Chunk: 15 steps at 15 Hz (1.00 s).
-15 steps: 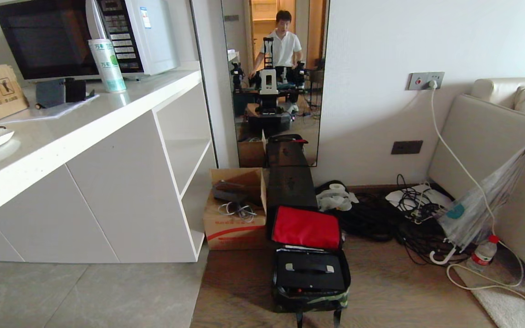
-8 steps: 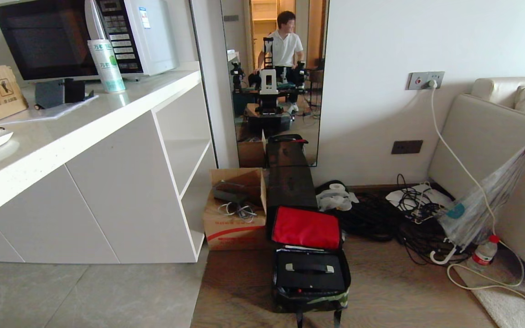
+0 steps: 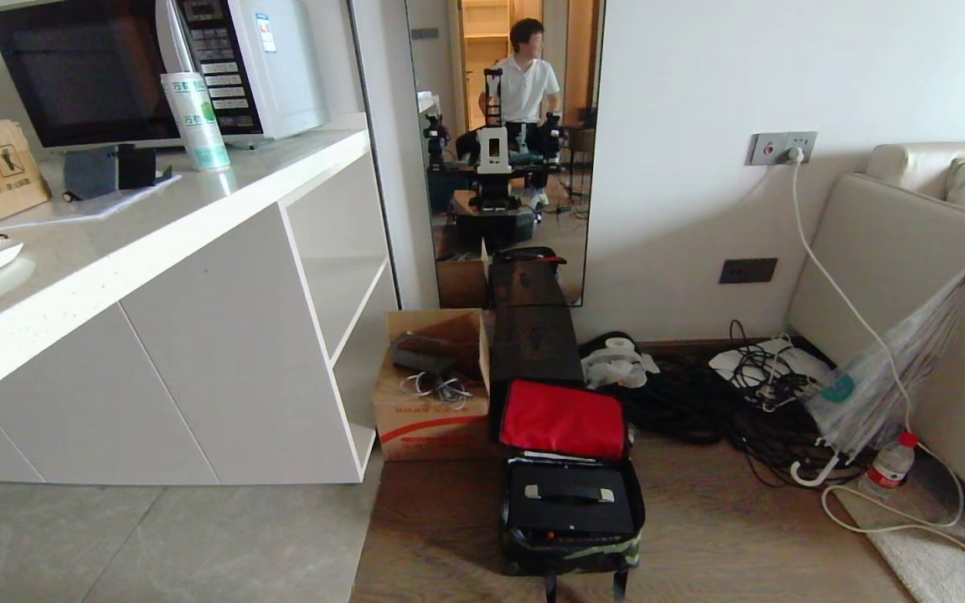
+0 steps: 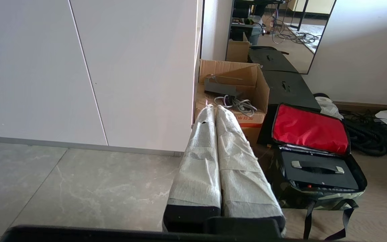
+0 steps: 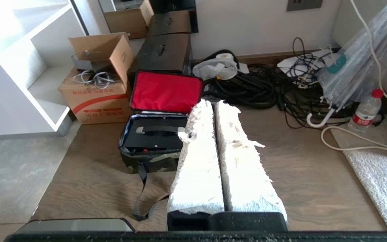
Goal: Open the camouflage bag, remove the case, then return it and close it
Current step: Grip the handle
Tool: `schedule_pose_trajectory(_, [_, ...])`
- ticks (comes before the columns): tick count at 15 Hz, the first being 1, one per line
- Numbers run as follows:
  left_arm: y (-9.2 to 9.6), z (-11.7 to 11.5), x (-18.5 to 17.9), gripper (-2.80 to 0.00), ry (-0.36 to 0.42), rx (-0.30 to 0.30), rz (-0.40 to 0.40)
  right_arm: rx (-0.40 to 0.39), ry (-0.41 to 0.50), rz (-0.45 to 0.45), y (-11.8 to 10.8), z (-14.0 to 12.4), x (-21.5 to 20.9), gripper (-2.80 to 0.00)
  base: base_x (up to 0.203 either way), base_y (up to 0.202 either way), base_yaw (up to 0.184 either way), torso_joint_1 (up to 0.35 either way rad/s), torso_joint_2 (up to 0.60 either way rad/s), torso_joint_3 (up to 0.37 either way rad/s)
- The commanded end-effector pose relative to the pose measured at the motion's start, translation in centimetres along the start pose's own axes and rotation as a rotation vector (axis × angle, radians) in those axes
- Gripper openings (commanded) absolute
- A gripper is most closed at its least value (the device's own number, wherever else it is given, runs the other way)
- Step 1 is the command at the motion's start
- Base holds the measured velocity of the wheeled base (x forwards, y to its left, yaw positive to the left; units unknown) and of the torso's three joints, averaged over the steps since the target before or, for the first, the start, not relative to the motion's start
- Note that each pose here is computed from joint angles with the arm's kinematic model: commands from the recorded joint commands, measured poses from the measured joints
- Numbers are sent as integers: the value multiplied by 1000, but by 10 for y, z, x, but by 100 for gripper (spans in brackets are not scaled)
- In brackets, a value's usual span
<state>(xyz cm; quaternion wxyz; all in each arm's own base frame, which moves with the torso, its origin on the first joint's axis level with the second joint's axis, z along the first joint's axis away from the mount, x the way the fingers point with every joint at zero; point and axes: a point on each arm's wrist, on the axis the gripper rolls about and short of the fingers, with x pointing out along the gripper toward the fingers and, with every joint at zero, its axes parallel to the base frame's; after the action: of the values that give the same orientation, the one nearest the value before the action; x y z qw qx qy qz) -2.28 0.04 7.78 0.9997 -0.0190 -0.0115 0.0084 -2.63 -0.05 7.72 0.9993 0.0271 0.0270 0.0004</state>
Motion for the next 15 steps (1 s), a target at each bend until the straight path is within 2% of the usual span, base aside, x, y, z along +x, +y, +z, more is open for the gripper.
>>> schedule_pose_trajectory(1, [0,-2,1,-280,7,0,1,0,2,1,0,0,0,-280,0,0,0,0,0,0])
schedule_pose_trajectory(15, [0,-3,1,-280,9,0,1,0,3,1,0,0,0,-280,0,0,0,0,0,0])
